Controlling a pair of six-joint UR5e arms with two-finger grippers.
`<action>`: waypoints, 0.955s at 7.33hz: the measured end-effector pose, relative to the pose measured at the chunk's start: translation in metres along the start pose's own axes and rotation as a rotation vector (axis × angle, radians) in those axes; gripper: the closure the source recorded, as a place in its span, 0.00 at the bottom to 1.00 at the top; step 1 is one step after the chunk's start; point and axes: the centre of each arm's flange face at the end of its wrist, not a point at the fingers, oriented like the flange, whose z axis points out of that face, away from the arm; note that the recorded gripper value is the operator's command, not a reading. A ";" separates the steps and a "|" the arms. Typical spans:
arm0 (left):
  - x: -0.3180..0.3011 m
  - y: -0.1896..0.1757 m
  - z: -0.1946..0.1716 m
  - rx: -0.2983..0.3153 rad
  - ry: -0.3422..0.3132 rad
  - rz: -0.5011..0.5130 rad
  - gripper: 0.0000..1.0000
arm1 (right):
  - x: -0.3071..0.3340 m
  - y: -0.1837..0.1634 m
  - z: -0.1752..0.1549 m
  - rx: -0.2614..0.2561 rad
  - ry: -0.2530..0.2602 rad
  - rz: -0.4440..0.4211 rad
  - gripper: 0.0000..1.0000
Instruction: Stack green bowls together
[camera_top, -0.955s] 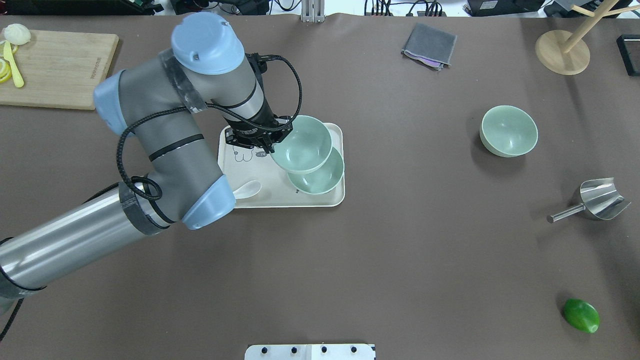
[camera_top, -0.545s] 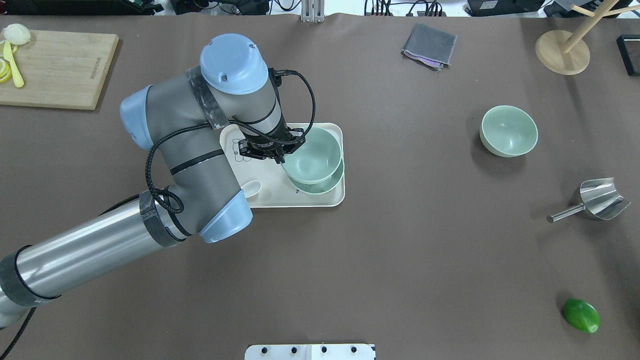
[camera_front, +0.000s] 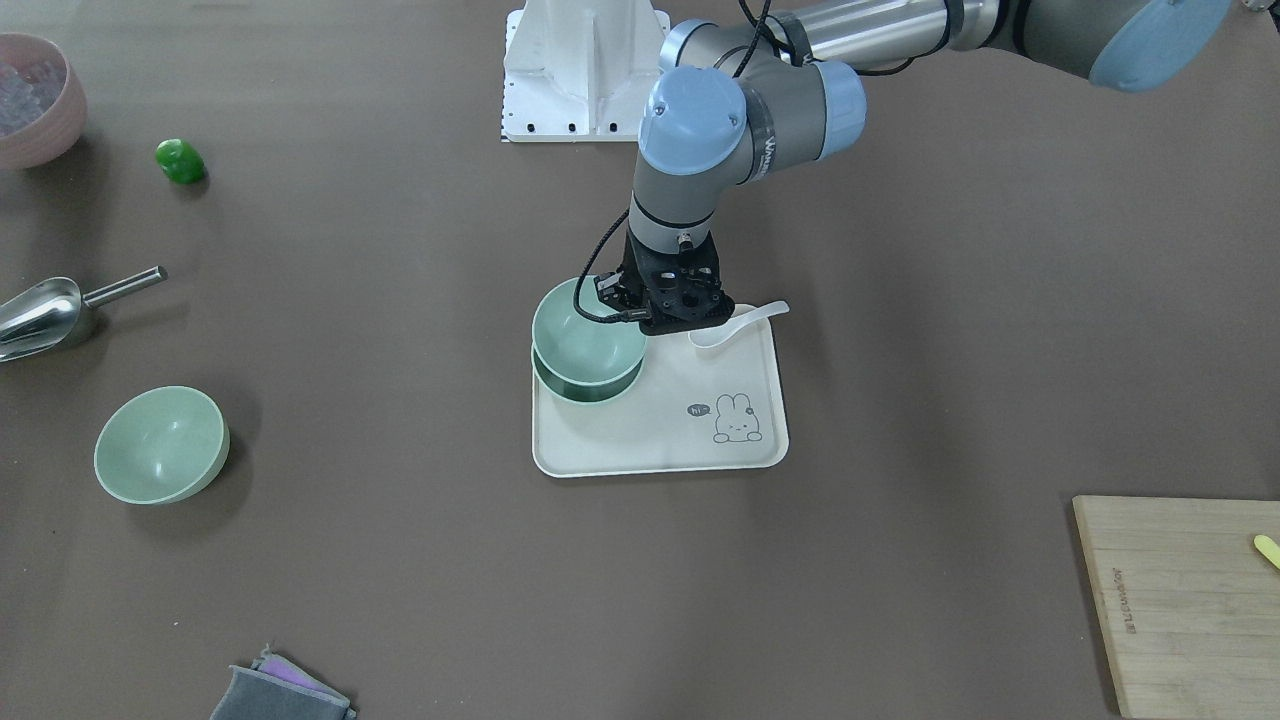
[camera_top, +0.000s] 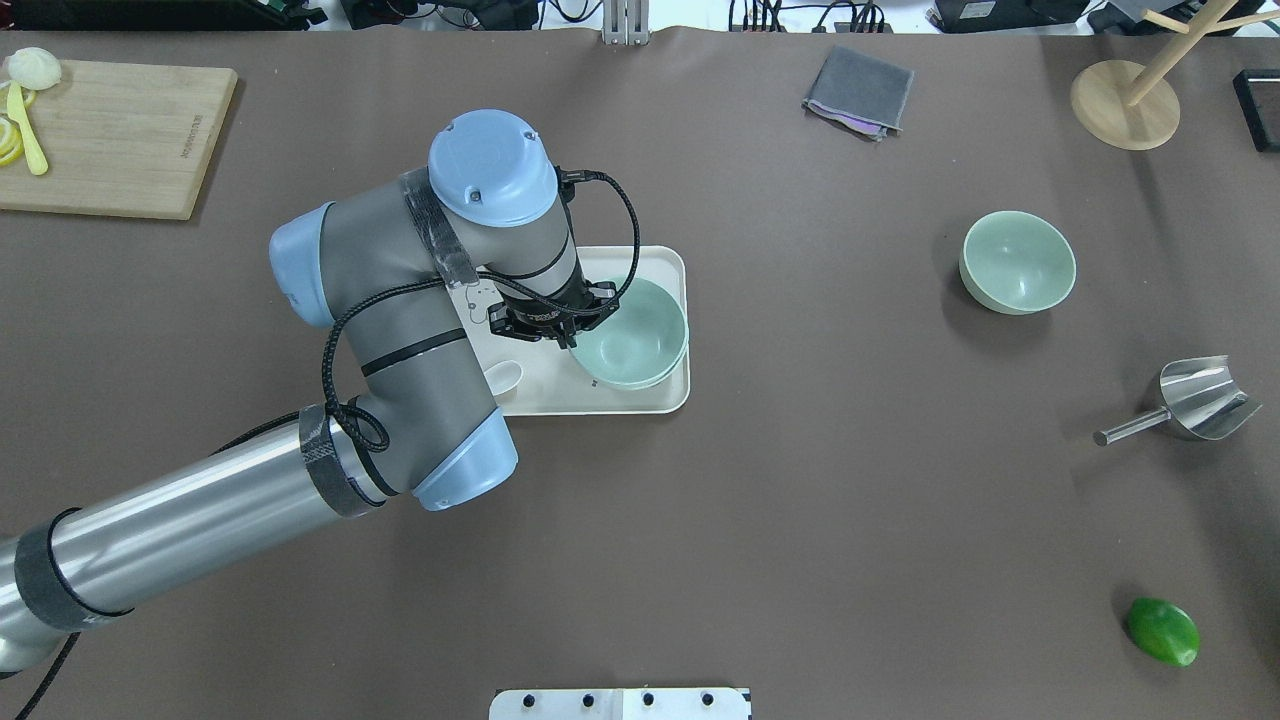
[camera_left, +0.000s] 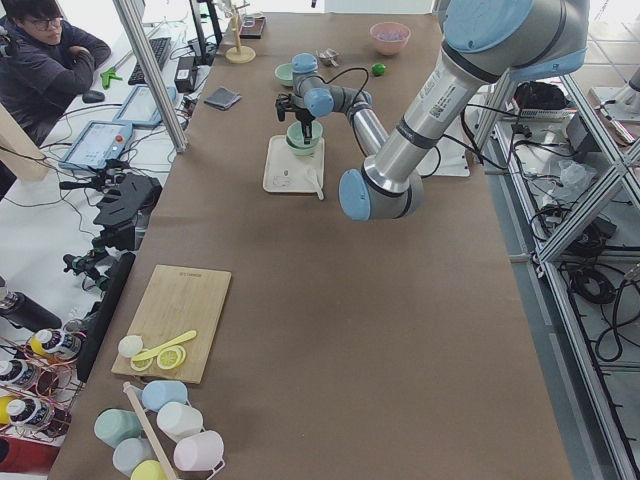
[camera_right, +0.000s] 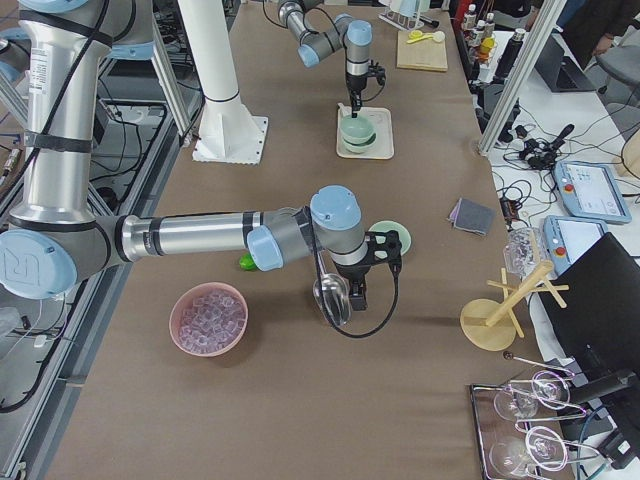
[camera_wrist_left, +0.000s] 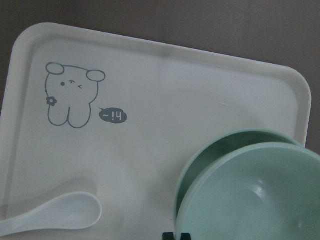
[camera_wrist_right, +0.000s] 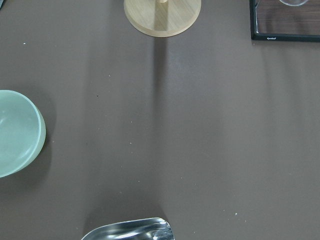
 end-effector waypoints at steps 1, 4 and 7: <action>0.000 -0.001 0.002 -0.001 -0.002 -0.001 1.00 | 0.000 0.000 0.000 -0.001 0.000 0.001 0.00; 0.001 -0.007 0.012 0.021 0.031 0.013 0.71 | 0.001 0.001 0.000 -0.001 0.000 0.001 0.00; 0.000 -0.012 0.015 0.038 0.048 0.023 0.02 | 0.001 0.001 0.001 -0.002 0.001 0.002 0.00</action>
